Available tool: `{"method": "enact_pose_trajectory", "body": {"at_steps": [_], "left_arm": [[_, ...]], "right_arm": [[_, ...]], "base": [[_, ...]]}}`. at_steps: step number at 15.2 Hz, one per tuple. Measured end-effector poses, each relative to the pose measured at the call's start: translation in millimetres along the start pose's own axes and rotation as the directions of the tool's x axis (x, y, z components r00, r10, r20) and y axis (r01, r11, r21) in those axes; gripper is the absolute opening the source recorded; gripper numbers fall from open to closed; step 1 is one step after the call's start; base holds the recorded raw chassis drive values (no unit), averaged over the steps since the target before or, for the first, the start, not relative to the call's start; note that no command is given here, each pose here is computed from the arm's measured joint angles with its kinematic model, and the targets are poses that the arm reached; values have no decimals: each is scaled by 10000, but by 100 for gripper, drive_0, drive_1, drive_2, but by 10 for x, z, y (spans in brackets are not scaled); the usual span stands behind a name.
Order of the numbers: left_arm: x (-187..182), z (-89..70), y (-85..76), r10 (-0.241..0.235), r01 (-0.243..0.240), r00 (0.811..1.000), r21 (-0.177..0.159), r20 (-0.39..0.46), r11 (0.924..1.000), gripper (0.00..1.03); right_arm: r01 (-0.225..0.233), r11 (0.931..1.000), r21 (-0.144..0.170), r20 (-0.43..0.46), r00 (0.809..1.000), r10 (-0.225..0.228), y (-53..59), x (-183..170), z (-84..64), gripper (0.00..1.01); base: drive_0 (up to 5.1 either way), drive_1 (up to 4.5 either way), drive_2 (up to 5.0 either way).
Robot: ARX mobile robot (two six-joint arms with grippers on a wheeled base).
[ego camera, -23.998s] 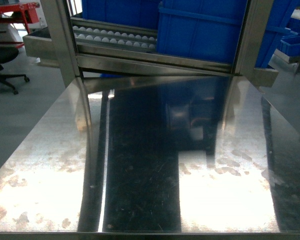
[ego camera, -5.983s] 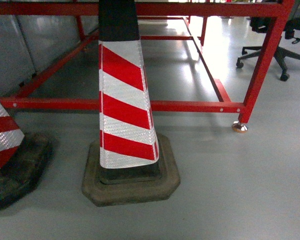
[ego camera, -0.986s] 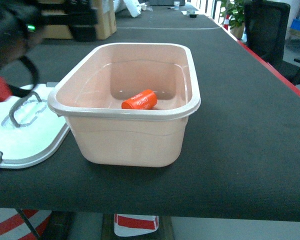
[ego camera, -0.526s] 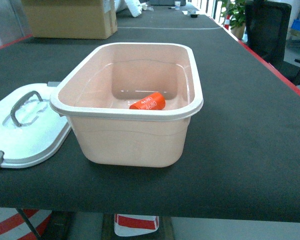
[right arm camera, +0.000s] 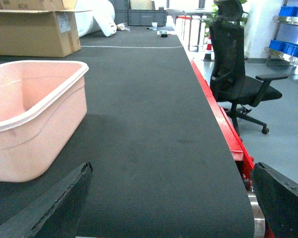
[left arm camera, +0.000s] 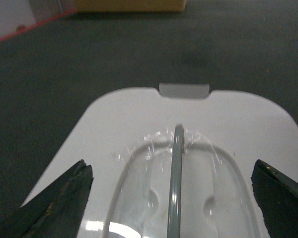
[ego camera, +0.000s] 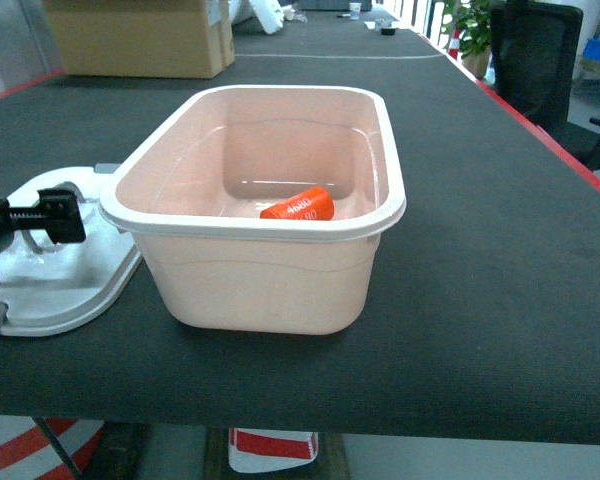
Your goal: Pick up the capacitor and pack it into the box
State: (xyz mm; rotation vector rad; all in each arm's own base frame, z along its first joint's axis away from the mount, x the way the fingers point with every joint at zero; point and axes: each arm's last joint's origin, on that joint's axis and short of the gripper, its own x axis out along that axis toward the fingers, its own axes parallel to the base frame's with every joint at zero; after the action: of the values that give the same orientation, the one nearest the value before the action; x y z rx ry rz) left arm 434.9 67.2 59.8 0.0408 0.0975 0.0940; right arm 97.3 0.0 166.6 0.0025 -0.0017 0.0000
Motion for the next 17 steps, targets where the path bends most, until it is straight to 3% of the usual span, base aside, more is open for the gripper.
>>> {"method": "enact_pose_trajectory", "body": {"at_steps": [8, 14, 16, 17], "left_arm": [[71, -104, -24, -210, 222, 9988, 286, -435, 9993, 2], [68, -101, 37, 297, -293, 9986, 100, -442, 9995, 2], [48, 30, 128, 658, -661, 9962, -28, -568, 9978, 2], [27, 174, 180, 872, -875, 9954, -56, -404, 9961, 2]], "right_arm": [[0, 10000, 4, 0, 10000, 0, 0, 0, 0, 98], [0, 10000, 4, -4, 10000, 0, 0, 0, 0, 98], [0, 10000, 4, -4, 10000, 0, 0, 0, 0, 98], [0, 10000, 4, 0, 10000, 0, 0, 0, 0, 98]], "base": [[0, 0, 0], [0, 0, 0], [0, 0, 0], [0, 0, 0]]}}
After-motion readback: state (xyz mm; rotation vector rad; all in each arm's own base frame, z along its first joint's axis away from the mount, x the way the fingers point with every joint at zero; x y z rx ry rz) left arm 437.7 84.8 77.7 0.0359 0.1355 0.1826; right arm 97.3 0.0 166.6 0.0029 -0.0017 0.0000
